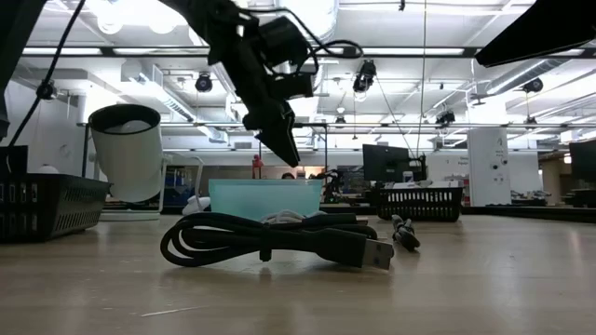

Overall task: Pick and place items into bin
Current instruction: Put the white charger cable into the green bin

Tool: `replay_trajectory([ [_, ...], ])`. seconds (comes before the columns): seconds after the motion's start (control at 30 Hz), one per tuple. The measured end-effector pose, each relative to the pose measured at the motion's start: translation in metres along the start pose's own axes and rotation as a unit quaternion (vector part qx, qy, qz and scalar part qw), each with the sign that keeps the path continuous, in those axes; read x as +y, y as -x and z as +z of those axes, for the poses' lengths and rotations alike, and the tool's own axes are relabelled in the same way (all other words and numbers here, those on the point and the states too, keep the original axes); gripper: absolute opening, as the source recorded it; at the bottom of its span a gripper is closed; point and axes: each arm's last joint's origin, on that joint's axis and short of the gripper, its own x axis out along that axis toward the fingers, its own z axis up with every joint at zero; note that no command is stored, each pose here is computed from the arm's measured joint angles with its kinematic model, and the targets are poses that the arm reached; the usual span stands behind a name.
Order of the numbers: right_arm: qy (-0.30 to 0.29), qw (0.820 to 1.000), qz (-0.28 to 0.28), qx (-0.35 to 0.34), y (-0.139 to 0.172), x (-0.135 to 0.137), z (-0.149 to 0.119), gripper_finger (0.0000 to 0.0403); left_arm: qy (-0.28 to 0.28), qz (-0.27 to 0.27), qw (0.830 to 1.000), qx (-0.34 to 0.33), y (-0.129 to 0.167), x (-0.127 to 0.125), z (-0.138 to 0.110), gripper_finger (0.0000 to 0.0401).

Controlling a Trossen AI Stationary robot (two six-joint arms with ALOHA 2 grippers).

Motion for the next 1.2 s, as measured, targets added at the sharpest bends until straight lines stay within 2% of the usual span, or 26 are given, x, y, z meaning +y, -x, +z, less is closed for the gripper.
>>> replay_trajectory([
  [0.13,0.003,1.000,0.001,0.004,0.000,0.000,0.000,0.0219,0.102,-0.024,0.995,0.000,0.006,-0.028,0.009,0.0195],
  [0.27,0.004,1.000,0.003,0.010,0.000,0.000,-0.001,0.0219,0.210,-0.044,0.977,0.005,0.008,-0.054,0.014,0.0195],
  [0.33,0.004,1.000,0.002,0.010,0.000,0.000,-0.001,0.0219,0.244,-0.053,0.968,0.009,0.009,-0.064,0.015,0.0195],
  [0.6,0.012,0.999,0.008,0.030,0.000,0.000,-0.002,0.0219,0.301,-0.070,0.951,0.031,0.006,-0.092,0.009,0.0195],
  [0.87,0.012,0.999,0.014,0.050,0.000,0.001,-0.004,0.0219,0.355,-0.063,0.932,0.042,-0.006,-0.097,-0.007,0.0195],
  [1.03,0.012,0.999,0.014,0.050,0.000,0.001,-0.004,0.0219,0.370,-0.070,0.926,0.015,-0.012,-0.101,-0.010,0.0195],
  [1.2,0.014,0.999,0.014,0.050,0.000,0.001,-0.004,0.0219,0.365,-0.068,0.928,0.034,-0.021,-0.106,-0.015,0.0195],
])
